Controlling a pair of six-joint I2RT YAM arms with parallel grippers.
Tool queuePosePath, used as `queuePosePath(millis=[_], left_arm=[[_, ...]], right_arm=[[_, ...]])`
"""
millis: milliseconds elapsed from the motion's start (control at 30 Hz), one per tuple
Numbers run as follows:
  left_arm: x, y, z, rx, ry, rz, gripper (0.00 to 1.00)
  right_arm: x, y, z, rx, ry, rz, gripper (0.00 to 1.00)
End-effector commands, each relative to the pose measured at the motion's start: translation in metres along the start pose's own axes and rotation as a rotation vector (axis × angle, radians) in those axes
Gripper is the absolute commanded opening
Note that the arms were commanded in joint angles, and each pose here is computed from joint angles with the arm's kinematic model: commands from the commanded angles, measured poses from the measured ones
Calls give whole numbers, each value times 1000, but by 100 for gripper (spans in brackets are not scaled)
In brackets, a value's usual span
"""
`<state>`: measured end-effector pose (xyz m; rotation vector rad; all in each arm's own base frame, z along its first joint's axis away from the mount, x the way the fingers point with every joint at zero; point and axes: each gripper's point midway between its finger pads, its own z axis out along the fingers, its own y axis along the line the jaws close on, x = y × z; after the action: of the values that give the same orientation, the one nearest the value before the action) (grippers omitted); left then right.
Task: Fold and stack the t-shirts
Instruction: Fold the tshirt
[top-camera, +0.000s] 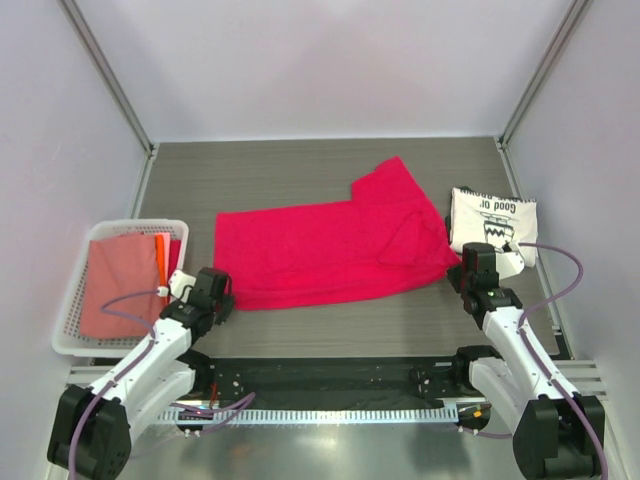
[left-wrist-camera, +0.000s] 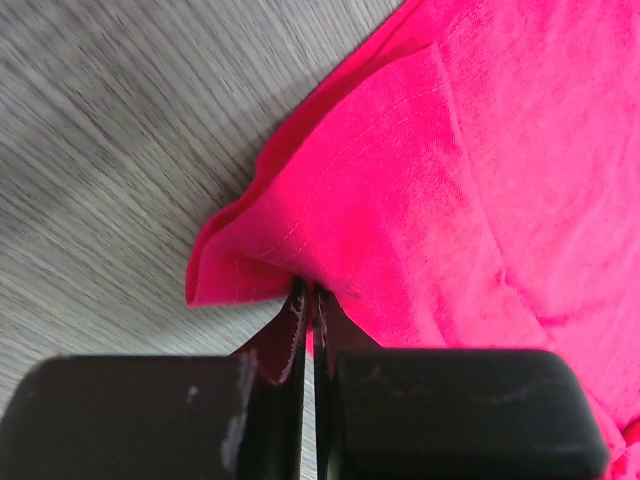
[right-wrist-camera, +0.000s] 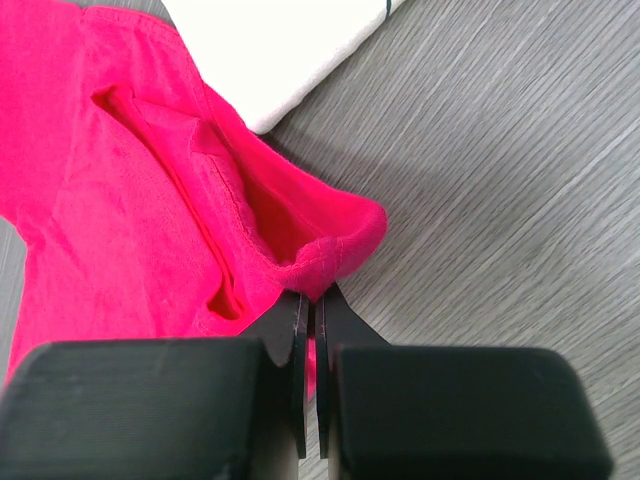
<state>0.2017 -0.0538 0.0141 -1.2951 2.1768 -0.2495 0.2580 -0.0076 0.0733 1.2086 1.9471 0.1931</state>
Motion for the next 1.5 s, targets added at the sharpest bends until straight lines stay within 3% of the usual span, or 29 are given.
queuePosePath(millis=[0, 300, 533, 667, 767, 833, 867, 900, 1000, 1100, 1267, 1467], left_arm=[[9, 19, 3, -45, 27, 37, 0], [-33, -21, -38, 53, -87, 95, 0], [-9, -24, -28, 64, 28, 97, 0], [-14, -43, -25, 117, 21, 59, 0], [-33, -60, -25, 115, 11, 57, 0], [-65, -96, -45, 172, -32, 53, 0], [-80, -95, -48, 139, -51, 75, 0], [-107, -125, -74, 205, -109, 64, 0], [-138, -137, -108, 225, -190, 80, 0], [-130, -129, -114, 235, -160, 87, 0], [-83, -73, -79, 161, -54, 67, 0], [-51, -33, -61, 116, 22, 82, 0]], right_arm=[[-10, 10, -1, -37, -38, 33, 1], [-26, 26, -13, -64, -64, 30, 1], [-12, 6, -10, 5, -22, 26, 1], [-13, 7, -5, 14, -29, 40, 1], [-40, 54, -10, -89, -70, 83, 1], [-50, 85, -9, -122, -41, 67, 1], [-77, 126, -27, -199, -70, 79, 1], [-86, 138, -30, -204, -67, 72, 1], [-122, 166, -60, -260, -144, 89, 1], [-115, 147, -66, -244, -149, 94, 1], [-57, 78, -54, -146, -30, 89, 1], [-26, 15, -56, -63, -22, 71, 4]])
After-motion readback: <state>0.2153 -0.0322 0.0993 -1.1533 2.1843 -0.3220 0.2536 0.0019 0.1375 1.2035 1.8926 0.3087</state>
